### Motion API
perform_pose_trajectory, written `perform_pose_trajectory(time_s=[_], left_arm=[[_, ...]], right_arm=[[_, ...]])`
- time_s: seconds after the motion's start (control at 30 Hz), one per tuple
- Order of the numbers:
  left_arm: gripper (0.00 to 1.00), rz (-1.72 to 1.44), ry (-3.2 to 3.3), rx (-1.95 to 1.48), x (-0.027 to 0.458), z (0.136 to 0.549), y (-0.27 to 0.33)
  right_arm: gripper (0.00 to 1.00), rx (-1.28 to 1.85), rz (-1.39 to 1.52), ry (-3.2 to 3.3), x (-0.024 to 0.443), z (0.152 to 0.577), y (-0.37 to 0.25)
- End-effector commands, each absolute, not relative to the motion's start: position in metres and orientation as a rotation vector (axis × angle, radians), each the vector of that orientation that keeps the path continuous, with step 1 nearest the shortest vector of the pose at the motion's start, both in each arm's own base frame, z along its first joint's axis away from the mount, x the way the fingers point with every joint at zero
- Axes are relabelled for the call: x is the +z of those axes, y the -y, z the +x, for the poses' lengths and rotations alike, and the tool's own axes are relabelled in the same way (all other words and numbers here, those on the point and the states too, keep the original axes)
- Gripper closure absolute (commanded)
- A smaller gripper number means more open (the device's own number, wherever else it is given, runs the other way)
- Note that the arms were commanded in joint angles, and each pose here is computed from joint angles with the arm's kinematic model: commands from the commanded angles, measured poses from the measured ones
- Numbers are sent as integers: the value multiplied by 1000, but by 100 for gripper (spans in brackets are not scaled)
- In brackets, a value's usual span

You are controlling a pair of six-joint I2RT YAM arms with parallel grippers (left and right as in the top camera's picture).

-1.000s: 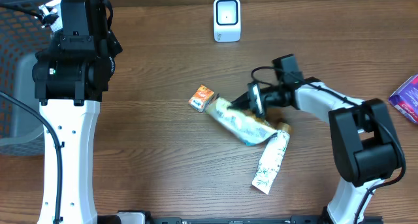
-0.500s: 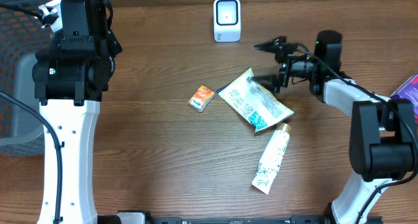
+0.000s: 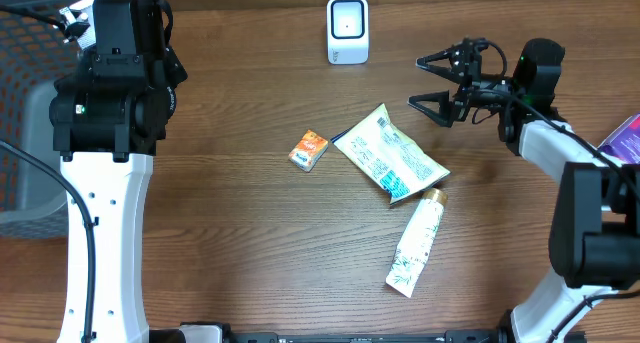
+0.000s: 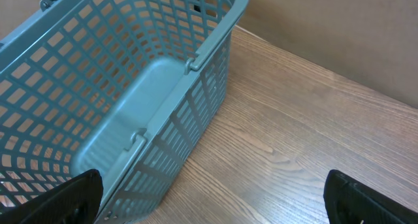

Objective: Scan the item barcode
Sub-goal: 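Reach the right gripper to the snack bag edge and grasp it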

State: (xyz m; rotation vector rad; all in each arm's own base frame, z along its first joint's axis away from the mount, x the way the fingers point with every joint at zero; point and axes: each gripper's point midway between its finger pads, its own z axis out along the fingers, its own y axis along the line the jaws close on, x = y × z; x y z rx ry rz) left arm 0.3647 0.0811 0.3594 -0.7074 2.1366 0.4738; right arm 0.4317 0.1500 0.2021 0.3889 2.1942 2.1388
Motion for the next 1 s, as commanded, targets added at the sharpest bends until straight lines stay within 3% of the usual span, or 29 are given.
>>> perform_pose_trajectory(time_s=[0.0,0.17,0.3,0.43,0.47,0.57,0.7,0.87,0.97], left_arm=[[0,-724,-2121,484,362,365,-84],[0,-724,-2121,484,362,365,-84],[0,-724,-2121,484,362,365,-84],[0,-724,-2121,484,362,365,-84],[0,-724,-2121,484,362,365,-84],[0,-724,-2121,484,362,365,-84],[0,-724,-2121,485,362,365,-84],[0,-724,-2121,484,362,365,-84],[0,-724,-2121,484,362,365,-84]], right_arm=[[1,2027,617,-2120,205,458,-140],[1,1717,1003,-2083,175,497,-111],[1,1204,1126,-2148,163,505,-66],[1,729,1037,-2269,201,476,-26],[0,449,945,-2363,231,435,-4],[0,236,813,-2487,236,394,11],[0,259,602,-2702,215,359,3],[0,546,232,-2656,190,379,-34],[0,634,158,-2638,168,379,-46]])
